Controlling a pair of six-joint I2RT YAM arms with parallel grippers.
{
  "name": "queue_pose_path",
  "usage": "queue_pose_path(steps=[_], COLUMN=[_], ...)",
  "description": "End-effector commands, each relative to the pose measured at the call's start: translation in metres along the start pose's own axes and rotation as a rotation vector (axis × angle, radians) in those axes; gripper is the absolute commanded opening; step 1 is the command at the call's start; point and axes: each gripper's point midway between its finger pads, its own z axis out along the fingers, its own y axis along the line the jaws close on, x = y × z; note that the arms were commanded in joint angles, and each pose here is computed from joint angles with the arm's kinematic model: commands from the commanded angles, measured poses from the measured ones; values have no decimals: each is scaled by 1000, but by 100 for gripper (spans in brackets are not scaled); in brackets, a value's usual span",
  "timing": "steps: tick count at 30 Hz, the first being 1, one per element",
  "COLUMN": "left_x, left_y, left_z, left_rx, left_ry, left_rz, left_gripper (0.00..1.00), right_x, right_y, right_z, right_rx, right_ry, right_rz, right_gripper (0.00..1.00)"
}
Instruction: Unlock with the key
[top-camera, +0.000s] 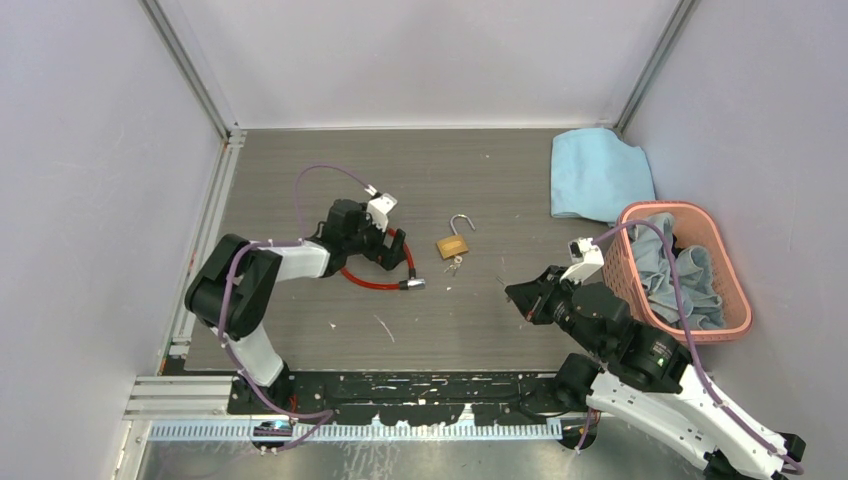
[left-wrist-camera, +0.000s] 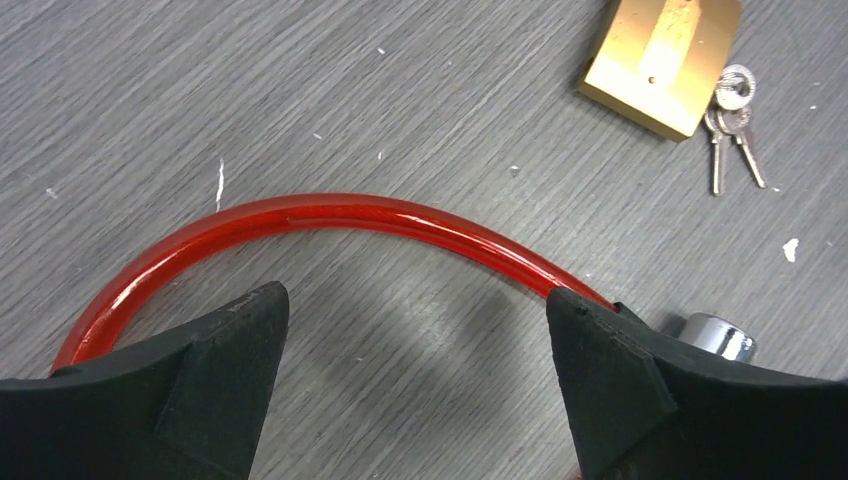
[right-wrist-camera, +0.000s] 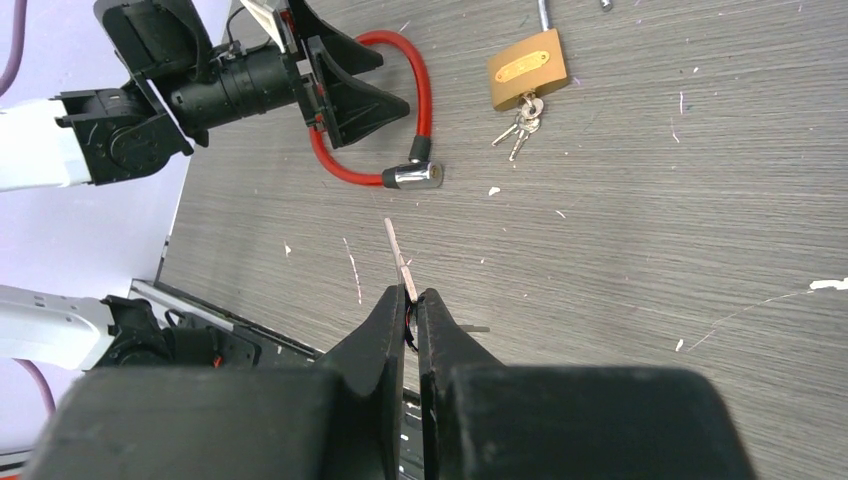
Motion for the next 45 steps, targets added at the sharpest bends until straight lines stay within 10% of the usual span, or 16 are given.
queue_pose_path(steps=[1,35,45], left_x=[-28,-36,-39], left_y=[6,-36,8], left_z=[5,-26,-12], left_rx=[-29,100,-247], left_ry=[-69,-20,25], left_rz=[28,237,160], left_gripper=[100,100,100], right_x=[-19,-26,-24], right_y=[11,13,9], right_z=[-6,-12,-13], right_rx=[-31,-30,-26], right_ry=[-61,-71,-74], right_rz=[38,25,34], right_gripper=[1,1,1])
